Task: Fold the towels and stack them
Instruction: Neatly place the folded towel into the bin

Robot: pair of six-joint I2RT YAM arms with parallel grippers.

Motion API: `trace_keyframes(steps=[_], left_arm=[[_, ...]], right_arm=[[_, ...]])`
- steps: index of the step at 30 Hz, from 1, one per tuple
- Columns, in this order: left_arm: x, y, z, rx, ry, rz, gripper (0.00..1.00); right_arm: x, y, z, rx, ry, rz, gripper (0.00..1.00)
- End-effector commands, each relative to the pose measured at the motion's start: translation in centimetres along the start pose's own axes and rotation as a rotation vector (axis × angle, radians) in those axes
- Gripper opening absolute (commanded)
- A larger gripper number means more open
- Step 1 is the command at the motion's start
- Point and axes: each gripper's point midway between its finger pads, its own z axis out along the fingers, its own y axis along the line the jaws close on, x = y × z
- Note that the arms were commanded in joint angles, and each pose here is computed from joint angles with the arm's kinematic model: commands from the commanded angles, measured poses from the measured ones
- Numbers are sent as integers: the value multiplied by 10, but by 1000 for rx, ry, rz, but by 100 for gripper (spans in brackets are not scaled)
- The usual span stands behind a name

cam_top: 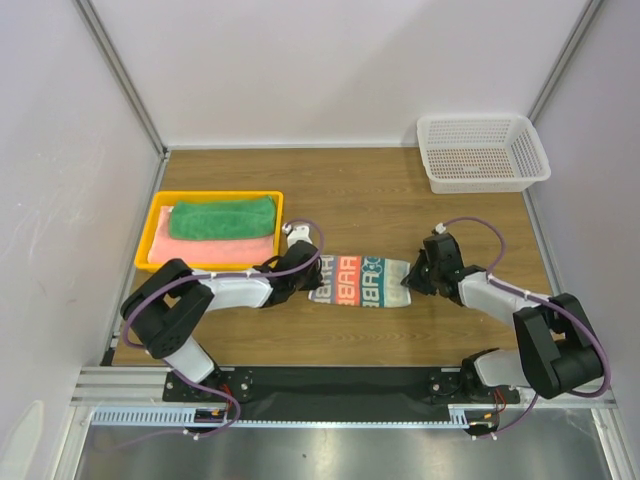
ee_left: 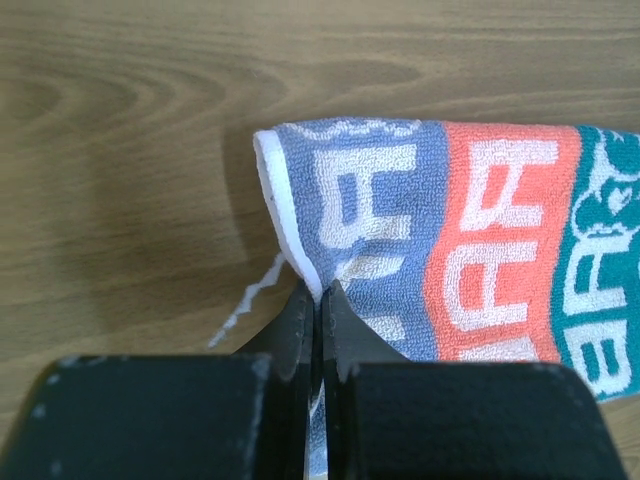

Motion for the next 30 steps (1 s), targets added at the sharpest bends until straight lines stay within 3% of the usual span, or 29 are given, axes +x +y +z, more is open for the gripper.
trace_keyframes(steps=[1,5,9,13,15,24,30], left_arm=[[-18,16,-2,-72,-27,44,0],[-51,16,-16,-75,-85,50,0],[-114,15,-48,-111,-232,71,0],[-171,47,-74,-213,-344,76,0],[-187,64,-83,-248,-358,65,0],[-280,211,-163,-569,-516,-87,0],[-300,281,-190,-733,-516,-89,0]], right_arm=[[2,14,-5,-35,47,-55,0],[-34,50,-17,-111,-16,-95,0],[-72,98,-28,-217,-72,-107,0],[-115,160,-36,-347,-145,-137,0],[-114,177,-21,-377,-101,-155,0],[-123,307,5,-583,-64,-246,0],[-107,368,40,-674,-13,-249,0]])
